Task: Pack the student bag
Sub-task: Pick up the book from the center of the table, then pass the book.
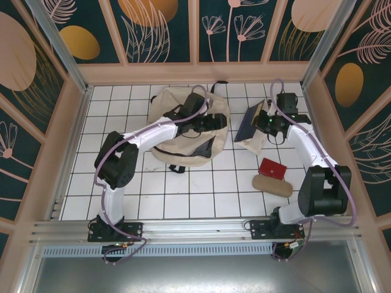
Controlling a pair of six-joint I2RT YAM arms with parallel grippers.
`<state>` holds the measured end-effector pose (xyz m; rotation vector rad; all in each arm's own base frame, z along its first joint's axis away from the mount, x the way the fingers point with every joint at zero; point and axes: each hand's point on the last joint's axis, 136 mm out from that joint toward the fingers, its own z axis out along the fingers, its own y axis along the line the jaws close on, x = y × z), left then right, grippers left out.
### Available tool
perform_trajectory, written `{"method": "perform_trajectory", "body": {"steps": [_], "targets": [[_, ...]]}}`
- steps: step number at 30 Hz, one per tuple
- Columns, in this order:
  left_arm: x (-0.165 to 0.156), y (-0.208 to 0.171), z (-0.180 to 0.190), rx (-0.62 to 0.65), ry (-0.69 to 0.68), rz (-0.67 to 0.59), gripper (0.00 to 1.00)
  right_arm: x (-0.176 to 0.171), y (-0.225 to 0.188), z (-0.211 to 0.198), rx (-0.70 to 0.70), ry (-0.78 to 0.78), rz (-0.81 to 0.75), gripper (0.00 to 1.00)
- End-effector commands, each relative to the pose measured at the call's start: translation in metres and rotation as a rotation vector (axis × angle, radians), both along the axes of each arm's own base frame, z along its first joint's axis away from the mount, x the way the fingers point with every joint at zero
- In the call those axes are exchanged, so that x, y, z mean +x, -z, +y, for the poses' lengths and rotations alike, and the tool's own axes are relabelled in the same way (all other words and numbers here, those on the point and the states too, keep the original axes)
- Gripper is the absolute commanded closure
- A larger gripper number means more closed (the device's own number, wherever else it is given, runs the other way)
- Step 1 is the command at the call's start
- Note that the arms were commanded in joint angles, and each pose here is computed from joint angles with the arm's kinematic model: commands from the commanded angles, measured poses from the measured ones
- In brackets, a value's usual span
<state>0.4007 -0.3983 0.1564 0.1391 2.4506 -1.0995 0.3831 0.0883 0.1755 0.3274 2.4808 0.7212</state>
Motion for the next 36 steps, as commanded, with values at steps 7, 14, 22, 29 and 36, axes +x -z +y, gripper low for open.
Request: {"method": "perform_trajectory", "body": {"steps": [7,14,22,29,36], "targets": [[0.019,-0.078,0.032,-0.274,0.029,-0.088,0.01,-0.010,-0.117,0.071,0.345,-0.379,-0.301,1.00],[0.008,-0.113,0.031,-0.402,0.124,-0.135,0.01,-0.019,-0.129,0.091,0.447,-0.496,-0.312,1.00],[0.031,-0.075,0.029,-0.313,0.028,-0.007,0.10,-0.031,-0.138,0.115,0.510,-0.605,-0.322,1.00],[0.007,-0.141,0.022,-0.515,0.196,-0.129,0.20,-0.023,-0.126,0.119,0.516,-0.600,-0.288,1.00],[-0.005,-0.153,0.027,-0.543,0.230,-0.154,0.38,-0.013,-0.123,0.117,0.501,-0.589,-0.278,1.00]]}}
